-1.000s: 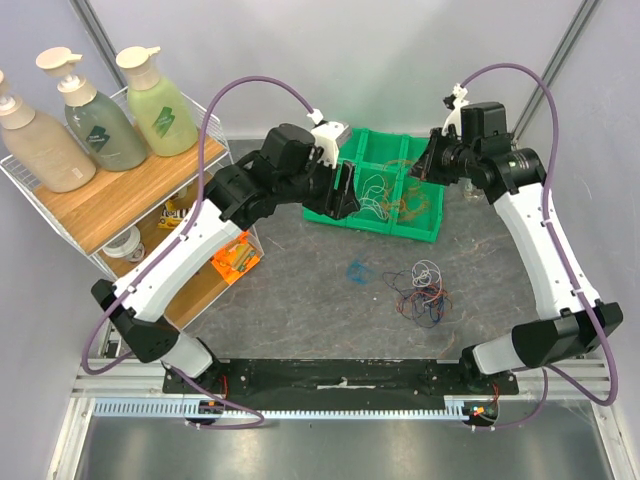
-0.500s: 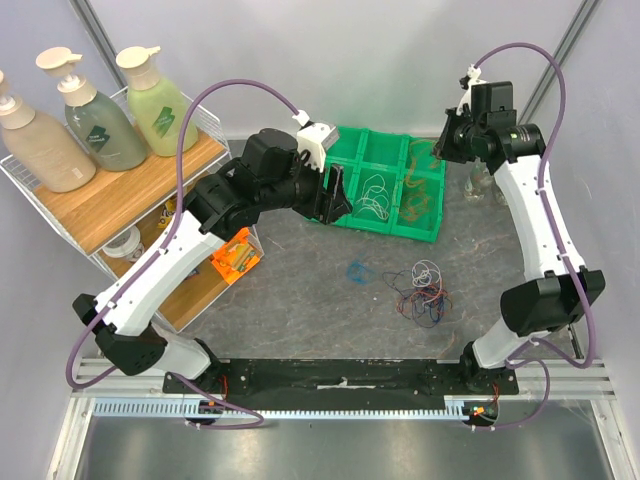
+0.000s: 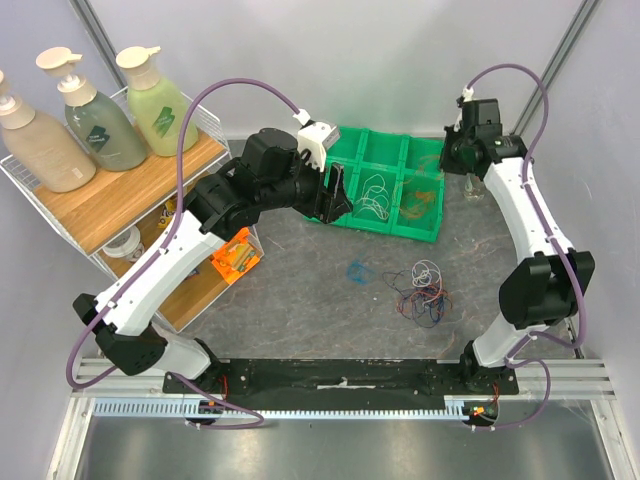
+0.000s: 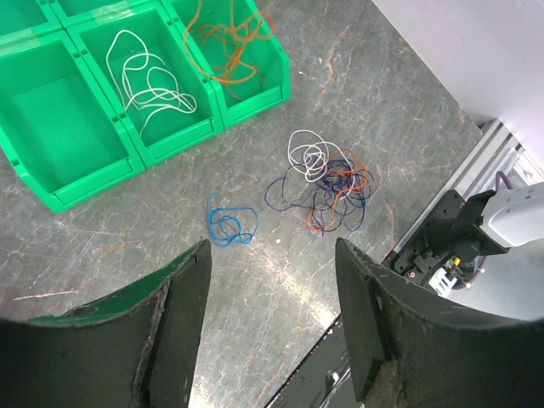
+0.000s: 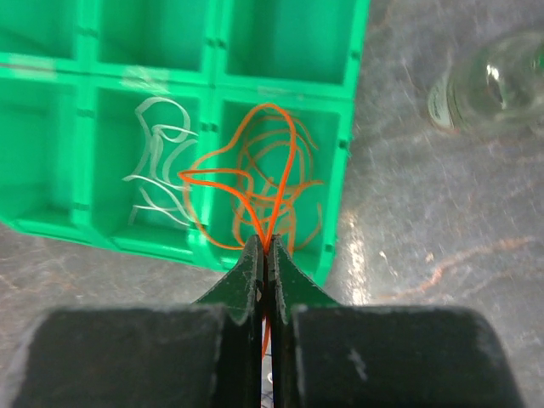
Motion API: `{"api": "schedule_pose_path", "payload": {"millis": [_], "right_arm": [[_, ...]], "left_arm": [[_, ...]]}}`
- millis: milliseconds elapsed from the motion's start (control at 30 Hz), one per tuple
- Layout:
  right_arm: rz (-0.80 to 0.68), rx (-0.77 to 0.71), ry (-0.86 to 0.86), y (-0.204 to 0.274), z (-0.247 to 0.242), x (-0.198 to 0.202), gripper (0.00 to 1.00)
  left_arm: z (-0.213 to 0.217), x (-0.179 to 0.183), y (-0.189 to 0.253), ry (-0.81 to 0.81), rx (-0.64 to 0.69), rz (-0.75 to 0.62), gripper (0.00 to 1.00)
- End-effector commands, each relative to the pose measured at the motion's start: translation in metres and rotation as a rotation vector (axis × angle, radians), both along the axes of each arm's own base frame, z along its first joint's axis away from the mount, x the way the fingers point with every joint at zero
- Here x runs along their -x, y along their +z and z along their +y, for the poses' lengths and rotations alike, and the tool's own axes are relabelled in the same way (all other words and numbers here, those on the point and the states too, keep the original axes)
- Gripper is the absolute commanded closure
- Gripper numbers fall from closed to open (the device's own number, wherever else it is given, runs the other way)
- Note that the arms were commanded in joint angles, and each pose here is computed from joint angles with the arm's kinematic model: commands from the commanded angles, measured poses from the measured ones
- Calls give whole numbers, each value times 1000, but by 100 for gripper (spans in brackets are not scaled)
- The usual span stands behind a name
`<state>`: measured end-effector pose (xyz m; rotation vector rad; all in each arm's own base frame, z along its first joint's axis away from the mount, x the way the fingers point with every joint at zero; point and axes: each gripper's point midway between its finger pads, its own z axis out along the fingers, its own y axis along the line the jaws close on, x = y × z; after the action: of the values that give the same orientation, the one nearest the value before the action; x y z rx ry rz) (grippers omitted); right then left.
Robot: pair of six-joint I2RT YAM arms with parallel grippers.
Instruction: Untangle the cables
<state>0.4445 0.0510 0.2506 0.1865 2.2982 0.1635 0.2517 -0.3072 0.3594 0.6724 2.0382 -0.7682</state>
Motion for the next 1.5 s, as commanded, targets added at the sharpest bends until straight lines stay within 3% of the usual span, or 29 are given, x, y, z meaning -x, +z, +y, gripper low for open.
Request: {"api": "schedule_pose_path", "payload": {"millis": [0, 200, 333, 667, 900, 1233, 1467], "right_arm": [[35, 98, -116, -26, -27, 3, 100], [32, 227, -227, -19, -58, 14, 100], [17, 261, -204, -13, -60, 13, 100], [-15, 96, -61, -51, -1, -26, 100], [58, -91, 8, -99, 60, -17, 100], [191, 75, -106, -139, 0, 0, 100], [235, 66, -51, -171, 22, -21, 100]], "left_arm": [[-3, -4, 7, -17, 7, -49, 34], [6, -8, 10, 14, -10, -90, 34], [-1, -12, 13, 0, 0, -85, 34], [-8, -14, 15, -13, 16, -76, 34], [-9, -11, 16, -15, 20, -54, 34], [-6, -5, 7, -12, 17, -18, 34], [-4, -9, 9, 7, 20, -35, 34]]}}
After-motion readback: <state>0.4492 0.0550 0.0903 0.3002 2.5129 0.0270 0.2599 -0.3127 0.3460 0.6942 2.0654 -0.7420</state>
